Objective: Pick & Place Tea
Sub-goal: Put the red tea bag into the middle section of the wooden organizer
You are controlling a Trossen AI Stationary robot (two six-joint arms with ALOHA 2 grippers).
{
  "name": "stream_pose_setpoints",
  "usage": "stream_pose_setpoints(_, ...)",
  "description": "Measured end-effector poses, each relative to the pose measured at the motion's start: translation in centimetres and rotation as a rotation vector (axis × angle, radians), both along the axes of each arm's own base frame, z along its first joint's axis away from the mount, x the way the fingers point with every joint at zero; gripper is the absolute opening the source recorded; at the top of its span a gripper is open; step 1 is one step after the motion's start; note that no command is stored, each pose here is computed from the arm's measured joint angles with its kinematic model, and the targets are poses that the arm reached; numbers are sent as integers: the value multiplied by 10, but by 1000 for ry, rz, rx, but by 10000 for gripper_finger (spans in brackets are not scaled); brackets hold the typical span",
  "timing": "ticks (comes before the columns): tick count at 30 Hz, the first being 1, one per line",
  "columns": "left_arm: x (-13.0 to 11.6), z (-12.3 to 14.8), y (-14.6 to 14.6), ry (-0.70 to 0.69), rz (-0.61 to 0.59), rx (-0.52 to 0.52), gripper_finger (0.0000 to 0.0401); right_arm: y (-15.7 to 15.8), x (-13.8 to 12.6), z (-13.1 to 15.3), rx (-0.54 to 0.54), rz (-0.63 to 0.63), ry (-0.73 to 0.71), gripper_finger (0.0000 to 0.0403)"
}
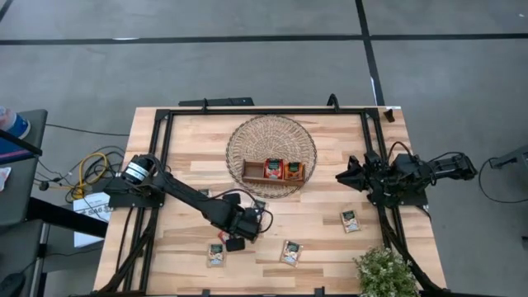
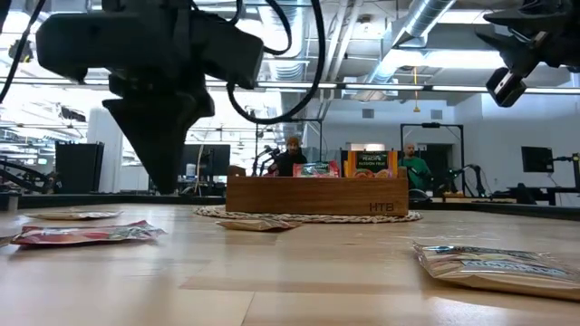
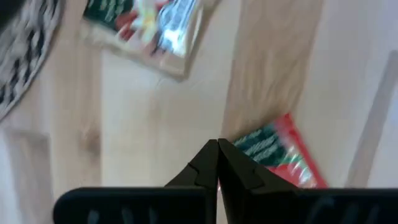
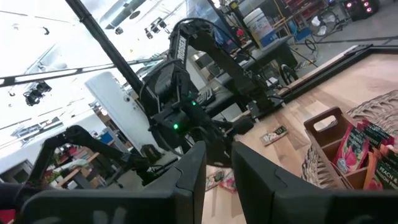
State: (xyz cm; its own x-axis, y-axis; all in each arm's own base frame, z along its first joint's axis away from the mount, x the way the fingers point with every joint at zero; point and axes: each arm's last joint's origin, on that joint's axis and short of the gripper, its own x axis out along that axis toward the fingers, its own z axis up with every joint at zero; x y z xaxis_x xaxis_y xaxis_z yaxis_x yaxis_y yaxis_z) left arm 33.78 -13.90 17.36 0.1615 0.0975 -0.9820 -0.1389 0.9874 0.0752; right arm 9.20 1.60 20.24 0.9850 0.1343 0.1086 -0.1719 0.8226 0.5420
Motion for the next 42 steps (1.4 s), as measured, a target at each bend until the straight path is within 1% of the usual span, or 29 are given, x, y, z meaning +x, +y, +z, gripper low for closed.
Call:
stream_pose_setpoints(2,0,4,0,22,-15,-2,0,0,0,-1,-3,0,8,69)
stream_pose_setpoints(4,0,9,-2,38,-46,-25,0,0,0,-1,-5,0,14,69)
stream_pose_setpoints(8,-2,12,-12,59,-165,-99,0,0,0,-1,-5,0,14,69)
stream_pose_setpoints(10,-4,12,-16,67,-207,-119,1,0,0,-1,-5,0,14,69)
stream_pose_setpoints(14,-5,12,-17,95,-192,-184,17,0,0,-1,-5,1,14,69)
stream_pose_setpoints(16,-5,12,-18,106,-188,-211,33,0,0,-1,-5,1,14,69)
stream_pose_setpoints(18,-5,12,-18,106,-199,-217,53,0,0,-1,-5,1,14,69)
stream_pose_setpoints(23,-5,13,-18,103,-238,-209,104,0,0,-1,-5,1,14,69)
stream_pose_setpoints(25,-6,13,-20,100,-292,-199,121,0,0,-1,-5,1,14,69)
stream_pose_setpoints(28,-7,13,-22,82,-397,-144,139,0,0,-1,-5,1,14,69)
stream_pose_setpoints(32,-7,13,-26,62,-527,-65,147,0,0,-1,-5,1,14,69)
stream_pose_setpoints(34,-7,13,-26,52,-572,-31,147,0,0,-1,-5,1,13,69)
stream_pose_setpoints(37,-6,13,-25,40,-601,4,147,0,0,-1,-5,1,13,69)
stream_pose_setpoints(40,-4,11,-23,48,-598,7,147,0,0,-1,-5,0,13,69)
stream_pose_setpoints(42,-4,7,-23,64,-619,10,147,0,0,-1,-4,0,12,69)
